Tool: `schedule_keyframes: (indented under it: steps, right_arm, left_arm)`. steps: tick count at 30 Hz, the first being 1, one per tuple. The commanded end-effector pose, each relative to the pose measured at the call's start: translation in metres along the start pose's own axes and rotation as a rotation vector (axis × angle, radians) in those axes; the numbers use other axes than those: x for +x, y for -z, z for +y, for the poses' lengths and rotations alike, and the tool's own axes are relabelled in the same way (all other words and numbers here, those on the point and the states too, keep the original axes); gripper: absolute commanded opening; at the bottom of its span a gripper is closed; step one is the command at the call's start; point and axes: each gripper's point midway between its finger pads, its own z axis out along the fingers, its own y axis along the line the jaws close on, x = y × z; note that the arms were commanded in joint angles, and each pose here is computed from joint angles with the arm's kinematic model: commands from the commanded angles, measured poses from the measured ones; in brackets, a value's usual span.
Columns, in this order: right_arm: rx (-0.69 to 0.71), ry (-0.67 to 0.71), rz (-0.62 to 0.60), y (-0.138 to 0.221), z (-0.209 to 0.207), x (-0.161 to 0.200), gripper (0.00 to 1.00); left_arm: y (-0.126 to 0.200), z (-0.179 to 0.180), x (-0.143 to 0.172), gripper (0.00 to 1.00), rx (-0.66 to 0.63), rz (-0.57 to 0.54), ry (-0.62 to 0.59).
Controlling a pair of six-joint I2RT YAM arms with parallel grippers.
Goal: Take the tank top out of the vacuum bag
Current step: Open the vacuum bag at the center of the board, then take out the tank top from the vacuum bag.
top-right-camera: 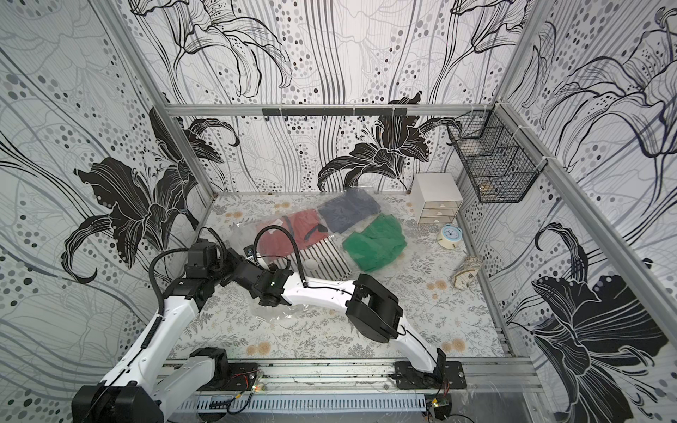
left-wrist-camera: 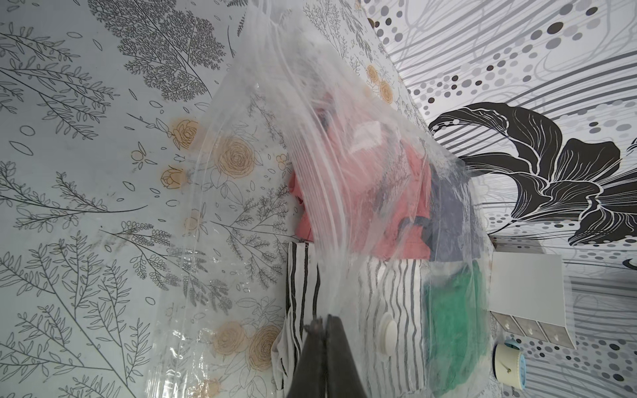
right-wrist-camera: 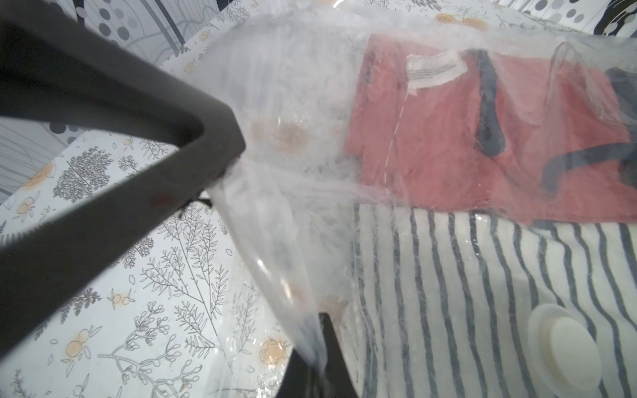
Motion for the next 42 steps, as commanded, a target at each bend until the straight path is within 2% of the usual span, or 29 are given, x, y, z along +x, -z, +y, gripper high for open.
schedule_keyframes:
  steps: [1,3,8,14,17,18,20,21,22,23,24,28,30,31,33,34,36,39,42]
  right_arm:
    - [0.084,-0.024,0.048,-0.016,-0.029,0.005,0.00]
    - [0.101,-0.066,0.084,-0.027,-0.046,0.008,0.00]
    - [0.199,-0.086,0.065,-0.030,-0.083,0.001,0.00]
    - [0.249,-0.102,0.093,-0.036,-0.109,0.007,0.00]
    - [0.238,-0.088,0.099,-0.030,-0.110,0.005,0.00]
    - [0.218,-0.083,0.098,-0.028,-0.108,0.005,0.00]
    - [0.167,-0.078,0.108,-0.023,-0.101,0.005,0.00]
    - [0.143,-0.074,0.122,-0.022,-0.096,0.007,0.00]
    - [0.131,-0.069,0.131,-0.020,-0.093,0.008,0.00]
    - [0.124,-0.064,0.133,-0.019,-0.090,0.009,0.00]
    - [0.119,-0.056,0.133,-0.017,-0.087,0.010,0.00]
    - [0.078,-0.058,0.135,-0.009,-0.075,0.006,0.00]
    - [0.073,-0.059,0.114,-0.002,-0.074,-0.001,0.00]
    - [0.068,-0.058,0.096,0.003,-0.072,-0.007,0.00]
    - [0.051,-0.064,0.062,0.013,-0.068,-0.017,0.00]
    - [0.061,-0.068,0.030,0.019,-0.070,-0.025,0.00]
    - [0.062,-0.080,0.004,0.028,-0.071,-0.034,0.00]
    - [0.072,-0.079,-0.001,0.033,-0.076,-0.034,0.00]
    - [0.066,-0.077,-0.008,0.035,-0.075,-0.036,0.00]
  left_arm:
    - [-0.001,0.010,-0.013,0.05,-0.047,-0.057,-0.021]
    - [-0.005,0.014,-0.011,0.07,-0.057,-0.059,-0.025]
    - [-0.021,0.016,-0.012,0.06,-0.038,-0.067,-0.044]
    - [-0.053,0.007,-0.006,0.04,0.010,-0.014,-0.040]
    - [-0.053,0.002,-0.007,0.10,0.018,-0.002,-0.052]
    - [-0.048,0.000,-0.012,0.19,0.013,-0.013,-0.061]
    - [-0.029,-0.009,-0.022,0.45,0.015,-0.054,-0.087]
    - [-0.016,-0.013,-0.030,0.68,0.019,-0.092,-0.096]
    - [-0.002,-0.016,-0.037,0.85,0.019,-0.133,-0.097]
    - [0.010,-0.018,-0.042,0.95,0.023,-0.164,-0.096]
    - [0.026,-0.018,-0.049,0.99,0.022,-0.211,-0.088]
    - [0.074,0.003,-0.061,0.97,-0.047,-0.355,-0.033]
    - [0.078,0.013,-0.057,0.88,-0.066,-0.359,-0.014]
    - [0.073,0.018,-0.053,0.80,-0.073,-0.339,-0.007]
    - [0.058,0.030,-0.043,0.72,-0.101,-0.283,0.019]
    - [0.049,0.037,-0.038,0.64,-0.113,-0.256,0.042]
    - [0.038,0.053,-0.031,0.53,-0.123,-0.250,0.106]
    - [0.022,0.057,-0.024,0.46,-0.015,-0.243,0.179]
    - [-0.002,0.042,-0.013,0.45,0.119,-0.126,0.192]
